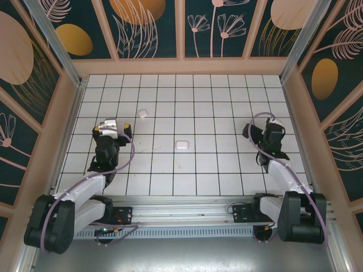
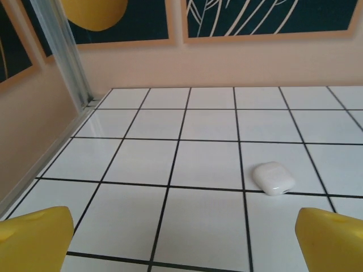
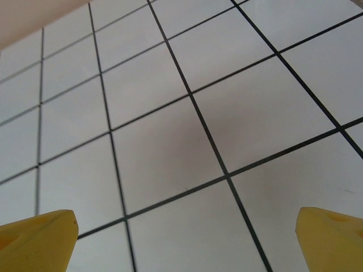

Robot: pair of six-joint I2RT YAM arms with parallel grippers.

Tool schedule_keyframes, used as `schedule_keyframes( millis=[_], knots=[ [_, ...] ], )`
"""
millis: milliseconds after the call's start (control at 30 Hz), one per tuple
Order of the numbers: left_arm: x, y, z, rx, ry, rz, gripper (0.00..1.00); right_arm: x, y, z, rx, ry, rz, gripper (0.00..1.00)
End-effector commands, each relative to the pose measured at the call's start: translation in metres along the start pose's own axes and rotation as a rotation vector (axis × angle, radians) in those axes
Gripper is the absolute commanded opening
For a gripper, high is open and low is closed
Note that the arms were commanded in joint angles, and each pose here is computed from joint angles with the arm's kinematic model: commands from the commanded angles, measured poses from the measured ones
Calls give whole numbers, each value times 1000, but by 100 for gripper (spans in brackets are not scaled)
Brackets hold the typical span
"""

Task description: Insert the wireless bluetooth earbuds into the charging case

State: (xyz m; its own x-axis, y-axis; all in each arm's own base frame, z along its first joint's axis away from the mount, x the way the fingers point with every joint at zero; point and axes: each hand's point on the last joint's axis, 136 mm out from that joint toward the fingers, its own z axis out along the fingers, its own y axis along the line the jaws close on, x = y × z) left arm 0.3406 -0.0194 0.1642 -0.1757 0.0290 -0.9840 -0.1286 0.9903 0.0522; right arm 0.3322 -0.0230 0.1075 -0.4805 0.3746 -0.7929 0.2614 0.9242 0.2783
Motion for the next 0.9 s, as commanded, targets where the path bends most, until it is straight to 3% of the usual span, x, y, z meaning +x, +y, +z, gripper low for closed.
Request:
schedule_keyframes(
  millis=[0,300,467,667,867],
  knots=[
    [-25,23,-1,-104,-143,-42,99,-32,-1,1,8,-190,-76,99],
    [-9,46,10,-112,-171,-119,99,-38,-11,13,51,-311,-127,99],
    [1,32,21,-3,-149,-100,99,-43,-7,26,27,-338,-150,99],
    [15,24,21,44,-162,-76,99,-50,5,13,-65,-447,-133,99],
    [23,29,46,19,-75,-99,98,-38,16,29,-113,-408,-185,99]
  ],
)
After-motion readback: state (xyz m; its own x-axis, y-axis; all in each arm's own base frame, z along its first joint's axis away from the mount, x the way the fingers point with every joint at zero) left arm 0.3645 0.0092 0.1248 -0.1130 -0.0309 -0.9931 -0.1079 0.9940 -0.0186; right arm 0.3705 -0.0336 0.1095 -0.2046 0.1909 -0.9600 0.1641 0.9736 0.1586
